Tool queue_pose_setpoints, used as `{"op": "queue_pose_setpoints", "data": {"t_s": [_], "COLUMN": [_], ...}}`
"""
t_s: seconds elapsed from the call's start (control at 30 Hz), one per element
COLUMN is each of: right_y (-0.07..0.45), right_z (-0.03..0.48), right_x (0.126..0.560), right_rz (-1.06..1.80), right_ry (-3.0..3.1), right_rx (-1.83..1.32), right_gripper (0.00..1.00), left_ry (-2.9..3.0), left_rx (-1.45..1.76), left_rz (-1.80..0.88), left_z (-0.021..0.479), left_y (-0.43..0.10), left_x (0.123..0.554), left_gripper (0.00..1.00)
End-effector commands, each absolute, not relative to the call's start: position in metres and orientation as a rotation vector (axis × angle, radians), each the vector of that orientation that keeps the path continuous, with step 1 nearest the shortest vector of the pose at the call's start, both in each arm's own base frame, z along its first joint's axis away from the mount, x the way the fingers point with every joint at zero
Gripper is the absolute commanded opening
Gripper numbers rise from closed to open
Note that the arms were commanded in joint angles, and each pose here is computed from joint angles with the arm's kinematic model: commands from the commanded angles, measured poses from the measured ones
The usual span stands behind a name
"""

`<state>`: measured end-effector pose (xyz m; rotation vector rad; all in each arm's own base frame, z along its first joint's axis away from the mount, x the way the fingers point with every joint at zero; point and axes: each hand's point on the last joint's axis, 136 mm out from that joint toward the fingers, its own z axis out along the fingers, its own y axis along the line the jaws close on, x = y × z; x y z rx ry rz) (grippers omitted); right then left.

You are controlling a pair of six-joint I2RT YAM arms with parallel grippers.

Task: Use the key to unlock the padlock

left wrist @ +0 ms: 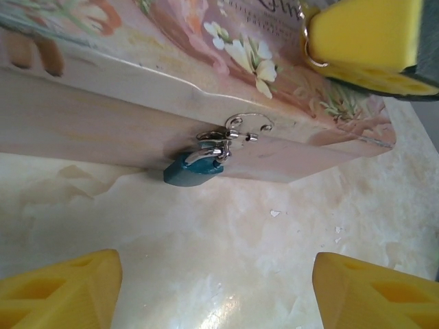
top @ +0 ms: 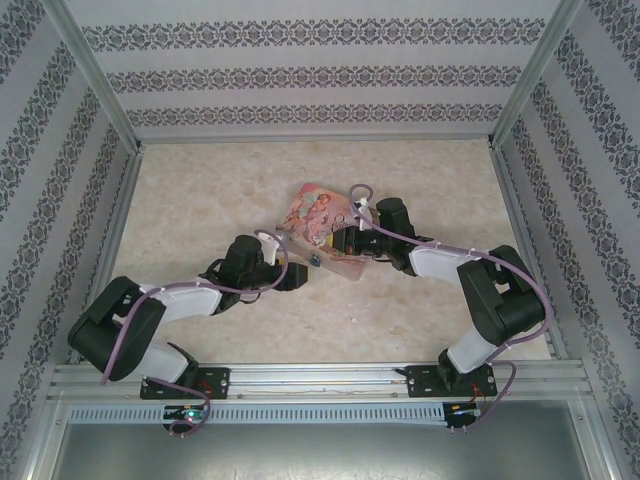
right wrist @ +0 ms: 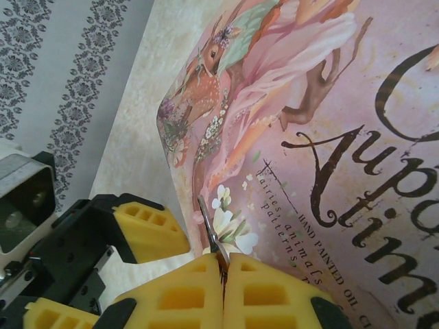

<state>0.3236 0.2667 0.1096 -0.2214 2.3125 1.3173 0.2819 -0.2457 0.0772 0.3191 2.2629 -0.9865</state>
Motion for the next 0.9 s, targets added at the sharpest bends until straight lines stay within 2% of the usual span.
{"op": "queue_pose_setpoints", "data": {"t_s": [0.0,0.43,0.87], "right_y": [0.257,0.258,0.258], "right_z": [0.067,0.066,0.066], "right_x": [0.312,0.313,0.315], "right_rz": [1.218,1.219,1.227], "right_ry": [2.468,2.476,2.476], "right_rx": [-0.177,-0.193,-0.197], "right_gripper": [0.0,0.0,0.0], "left_ry": [2.168,2.152,2.193], "left_rx": [0.354,0.312,0.341], "left_rz": [-1.018,-1.049,-1.103], "left_z": [0.095,0.075,0.062], "left_y": [-0.264,-0.283,-0.304], "left_x": [0.297,0.322,0.324], "left_gripper": [0.72,0.72,0.61]}}
